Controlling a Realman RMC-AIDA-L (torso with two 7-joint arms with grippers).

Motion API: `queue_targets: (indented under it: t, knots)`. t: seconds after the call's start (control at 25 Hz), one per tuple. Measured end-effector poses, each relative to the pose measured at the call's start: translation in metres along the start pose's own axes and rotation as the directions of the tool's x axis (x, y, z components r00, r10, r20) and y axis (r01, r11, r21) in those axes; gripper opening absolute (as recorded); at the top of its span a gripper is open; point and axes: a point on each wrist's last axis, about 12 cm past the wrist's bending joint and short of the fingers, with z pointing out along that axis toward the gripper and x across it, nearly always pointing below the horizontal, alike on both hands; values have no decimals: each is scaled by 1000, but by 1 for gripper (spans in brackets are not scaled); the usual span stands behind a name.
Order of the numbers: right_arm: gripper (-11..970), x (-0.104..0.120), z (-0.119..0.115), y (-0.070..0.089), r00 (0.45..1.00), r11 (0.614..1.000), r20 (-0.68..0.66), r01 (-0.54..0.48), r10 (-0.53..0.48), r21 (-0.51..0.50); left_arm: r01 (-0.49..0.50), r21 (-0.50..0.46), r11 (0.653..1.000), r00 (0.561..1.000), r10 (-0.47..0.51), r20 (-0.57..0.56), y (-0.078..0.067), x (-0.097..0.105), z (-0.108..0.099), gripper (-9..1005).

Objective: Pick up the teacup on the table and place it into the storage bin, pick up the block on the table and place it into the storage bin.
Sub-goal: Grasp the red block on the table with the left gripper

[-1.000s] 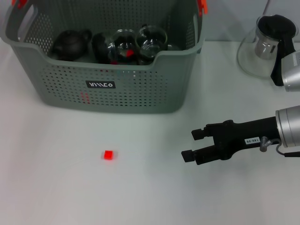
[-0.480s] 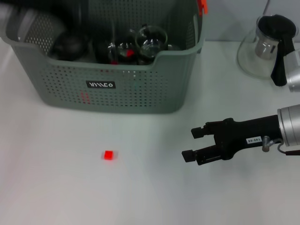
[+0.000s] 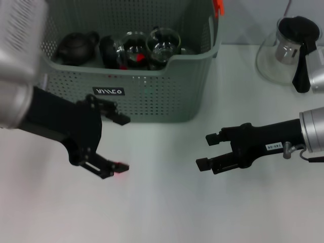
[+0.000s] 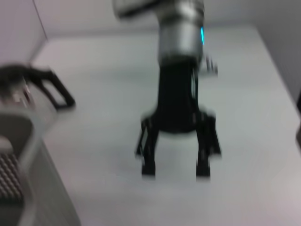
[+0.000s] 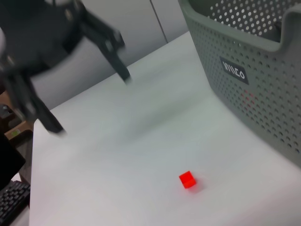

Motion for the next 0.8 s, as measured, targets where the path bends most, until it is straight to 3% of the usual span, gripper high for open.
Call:
queue_targets:
  t: [0.32, 0.6, 0.8]
  knots:
    - [940, -4, 1, -1, 1000, 1000, 0, -15, 15, 5, -128, -6, 992, 949, 121, -290, 13, -1, 56, 913]
    - [941, -1, 4, -1, 1000, 1000, 3, -29, 29, 9, -178, 8, 984, 897, 166, -409, 24, 1, 91, 912]
    - [940, 2, 3, -1, 999, 999, 13, -41, 41, 15, -179, 23, 984, 869, 169, -466, 27, 8, 103, 911]
